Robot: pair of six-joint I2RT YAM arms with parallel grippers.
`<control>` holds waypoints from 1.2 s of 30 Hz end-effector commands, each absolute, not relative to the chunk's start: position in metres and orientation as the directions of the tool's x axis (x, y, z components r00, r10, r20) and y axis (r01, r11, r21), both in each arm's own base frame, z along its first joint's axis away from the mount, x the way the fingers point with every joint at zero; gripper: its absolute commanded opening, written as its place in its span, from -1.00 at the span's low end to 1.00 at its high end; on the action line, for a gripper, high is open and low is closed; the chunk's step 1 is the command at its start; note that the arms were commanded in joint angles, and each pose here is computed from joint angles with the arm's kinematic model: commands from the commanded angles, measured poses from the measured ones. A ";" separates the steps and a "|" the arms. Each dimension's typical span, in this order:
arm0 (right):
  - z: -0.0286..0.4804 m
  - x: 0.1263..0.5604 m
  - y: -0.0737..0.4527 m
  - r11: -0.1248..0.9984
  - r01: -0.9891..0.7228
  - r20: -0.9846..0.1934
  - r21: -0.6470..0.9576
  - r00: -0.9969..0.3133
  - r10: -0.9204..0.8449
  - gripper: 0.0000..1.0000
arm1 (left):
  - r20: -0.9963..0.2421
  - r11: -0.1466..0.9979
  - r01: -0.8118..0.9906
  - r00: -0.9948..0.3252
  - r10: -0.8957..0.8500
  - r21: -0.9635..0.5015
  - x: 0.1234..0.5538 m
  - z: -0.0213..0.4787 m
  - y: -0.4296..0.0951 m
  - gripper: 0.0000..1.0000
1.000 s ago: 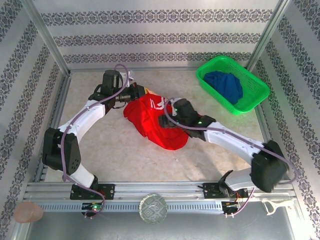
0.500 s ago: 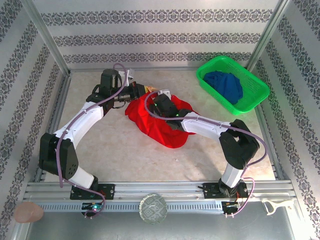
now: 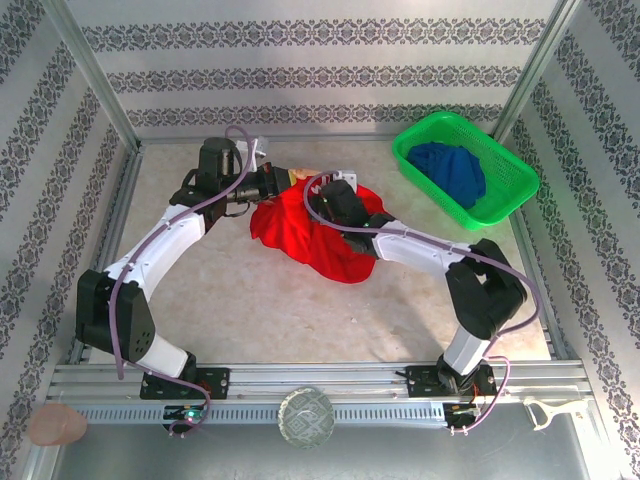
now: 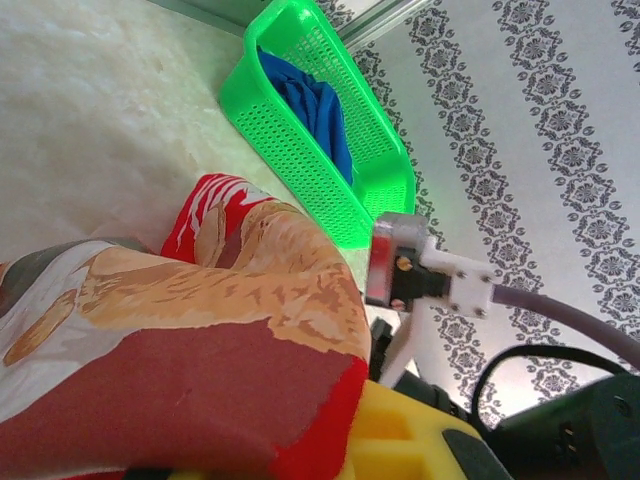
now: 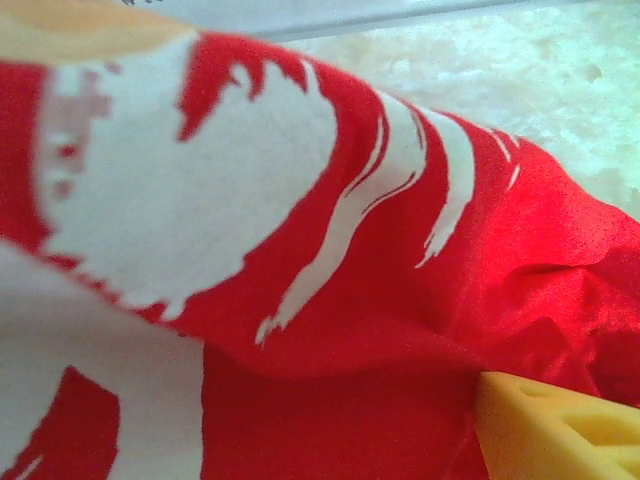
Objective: Fold the inside-out t-shirt
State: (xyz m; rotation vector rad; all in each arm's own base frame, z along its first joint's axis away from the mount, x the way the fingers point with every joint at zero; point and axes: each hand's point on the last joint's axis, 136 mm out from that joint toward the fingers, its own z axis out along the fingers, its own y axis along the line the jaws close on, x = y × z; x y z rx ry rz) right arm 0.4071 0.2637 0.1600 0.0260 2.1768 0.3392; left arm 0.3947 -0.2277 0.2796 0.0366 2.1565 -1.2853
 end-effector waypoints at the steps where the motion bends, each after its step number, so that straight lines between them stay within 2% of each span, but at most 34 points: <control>1: 0.196 0.400 0.264 0.949 -0.148 -0.834 0.279 -0.527 0.163 0.58 | -0.554 0.477 0.389 -0.786 -0.276 -0.788 0.386 0.311 -0.234 -1.00; 10: 0.197 0.407 0.268 0.939 -0.166 -0.827 0.302 -0.535 0.172 0.61 | -0.556 0.468 0.396 -0.785 -0.273 -0.790 0.383 0.316 -0.234 -1.00; 17: 0.209 0.390 0.275 0.905 -0.275 -0.832 0.324 -0.539 0.134 0.62 | -0.557 0.480 0.390 -0.784 -0.275 -0.786 0.385 0.315 -0.233 -1.00; 20: 0.200 0.388 0.257 0.912 -0.270 -0.834 0.310 -0.537 0.125 0.62 | -0.559 0.479 0.393 -0.783 -0.274 -0.785 0.389 0.315 -0.234 -1.00; 24: 0.180 0.398 0.236 0.896 -0.249 -0.803 0.368 -0.571 0.171 0.63 | -0.558 0.476 0.394 -0.783 -0.274 -0.786 0.395 0.316 -0.236 -1.00; 28: 0.159 0.410 0.235 0.891 -0.235 -0.767 0.388 -0.618 0.171 0.57 | -0.560 0.464 0.401 -0.781 -0.278 -0.790 0.397 0.321 -0.237 -1.00; 30: 0.152 0.415 0.242 0.875 -0.251 -0.748 0.414 -0.642 0.170 0.43 | -0.561 0.460 0.405 -0.780 -0.277 -0.790 0.397 0.322 -0.238 -1.00; 31: 0.152 0.417 0.246 0.864 -0.264 -0.742 0.428 -0.649 0.169 0.24 | -0.559 0.460 0.403 -0.782 -0.276 -0.791 0.397 0.321 -0.238 -1.00; 33: 0.159 0.417 0.256 0.832 -0.310 -0.738 0.460 -0.654 0.164 -0.49 | -0.555 0.464 0.397 -0.784 -0.277 -0.792 0.399 0.317 -0.236 -1.00; 34: 0.162 0.416 0.258 0.821 -0.326 -0.737 0.469 -0.656 0.160 -0.77 | -0.552 0.470 0.388 -0.785 -0.282 -0.792 0.402 0.314 -0.233 -1.00; 35: 0.170 0.414 0.259 0.808 -0.342 -0.739 0.479 -0.654 0.161 -1.00 | -0.550 0.481 0.378 -0.784 -0.288 -0.791 0.407 0.309 -0.230 -1.00; 36: 0.176 0.412 0.257 0.800 -0.349 -0.740 0.488 -0.651 0.167 -1.00 | -0.546 0.502 0.358 -0.783 -0.299 -0.788 0.414 0.302 -0.225 -1.00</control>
